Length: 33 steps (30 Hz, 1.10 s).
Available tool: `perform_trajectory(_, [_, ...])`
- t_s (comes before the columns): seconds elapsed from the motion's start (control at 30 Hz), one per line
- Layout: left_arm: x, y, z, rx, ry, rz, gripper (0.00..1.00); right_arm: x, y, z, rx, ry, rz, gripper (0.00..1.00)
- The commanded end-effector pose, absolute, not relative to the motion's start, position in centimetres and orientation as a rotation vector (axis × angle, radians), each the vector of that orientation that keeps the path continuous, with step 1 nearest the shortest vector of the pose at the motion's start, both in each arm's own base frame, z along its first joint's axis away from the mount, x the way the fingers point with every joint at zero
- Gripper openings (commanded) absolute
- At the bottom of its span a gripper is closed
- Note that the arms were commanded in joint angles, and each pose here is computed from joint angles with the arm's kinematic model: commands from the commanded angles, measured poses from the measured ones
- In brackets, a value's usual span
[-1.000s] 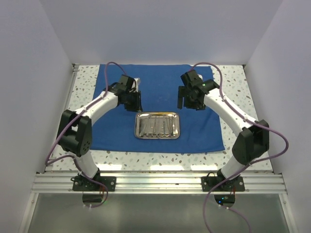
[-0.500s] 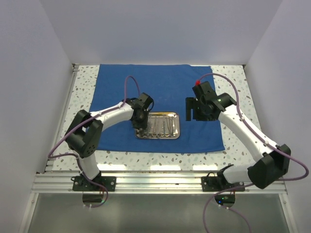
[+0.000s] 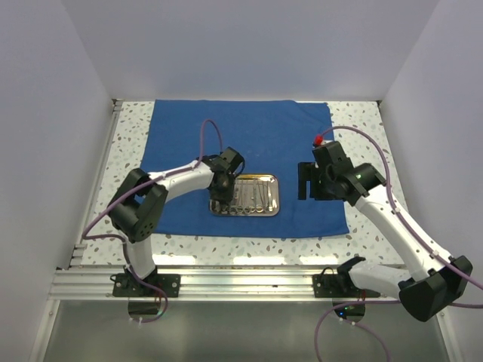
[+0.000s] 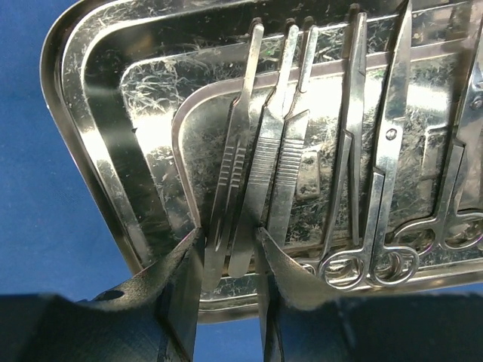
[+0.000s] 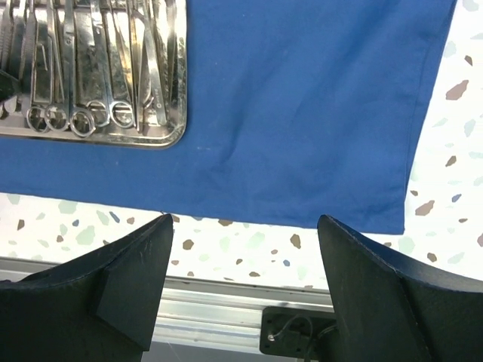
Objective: Open and lay out the surgical kit
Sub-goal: Pick up the medical item from the container.
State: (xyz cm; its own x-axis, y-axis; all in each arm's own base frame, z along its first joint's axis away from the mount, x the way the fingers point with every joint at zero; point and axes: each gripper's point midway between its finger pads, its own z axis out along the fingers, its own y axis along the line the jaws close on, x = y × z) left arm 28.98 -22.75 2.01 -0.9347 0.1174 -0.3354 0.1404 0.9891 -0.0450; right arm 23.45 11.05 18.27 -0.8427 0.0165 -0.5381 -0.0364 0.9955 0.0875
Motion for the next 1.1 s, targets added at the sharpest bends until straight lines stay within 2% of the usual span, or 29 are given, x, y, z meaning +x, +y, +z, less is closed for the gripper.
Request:
perform_trajectory(0.0, [29.6, -23.2, 0.7, 0.236, 2.794, -0.078, 0.36, 22.7, 10.1, 18.3, 0.017, 2.551, 0.101, 0.82])
perform_trajectory(0.23, [28.3, -22.1, -2.8, 0.319, 2.903, 0.021, 0.4, 22.5, 10.8, 17.0, 0.104, 2.58, 0.151, 0.82])
perform_trajectory(0.33, [27.2, -21.6, -4.8, 0.341, 2.957, 0.04, 0.38, 22.6, 10.3, 17.6, 0.118, 2.567, 0.118, 0.82])
perform_trajectory(0.43, [26.9, -21.4, -6.1, 0.312, 2.994, -0.03, 0.19, 22.7, 10.0, 18.2, 0.123, 2.548, 0.107, 0.82])
perform_trajectory(0.47, [26.6, -21.7, -6.5, 0.3, 3.015, -0.091, 0.04, 22.7, 10.0, 18.1, 0.122, 2.549, 0.103, 0.82])
perform_trajectory(0.5, [26.7, -21.5, -6.8, 0.271, 3.03, -0.126, 0.0, 22.7, 10.1, 17.9, 0.12, 2.552, 0.109, 0.82])
perform_trajectory(0.6, [26.4, -22.0, -7.0, 0.256, 3.034, -0.232, 0.0, 22.5, 10.3, 17.4, 0.112, 2.57, 0.114, 0.81])
perform_trajectory(0.8, [28.1, -22.1, -3.1, 0.238, 2.952, -0.224, 0.0, 22.8, 10.5, 17.4, 0.085, 2.564, 0.123, 0.81])
perform_trajectory(1.07, [32.4, -24.9, 7.7, 0.248, 2.764, -0.344, 0.0, 23.1, 11.0, 16.6, 0.053, 2.566, 0.141, 0.81])
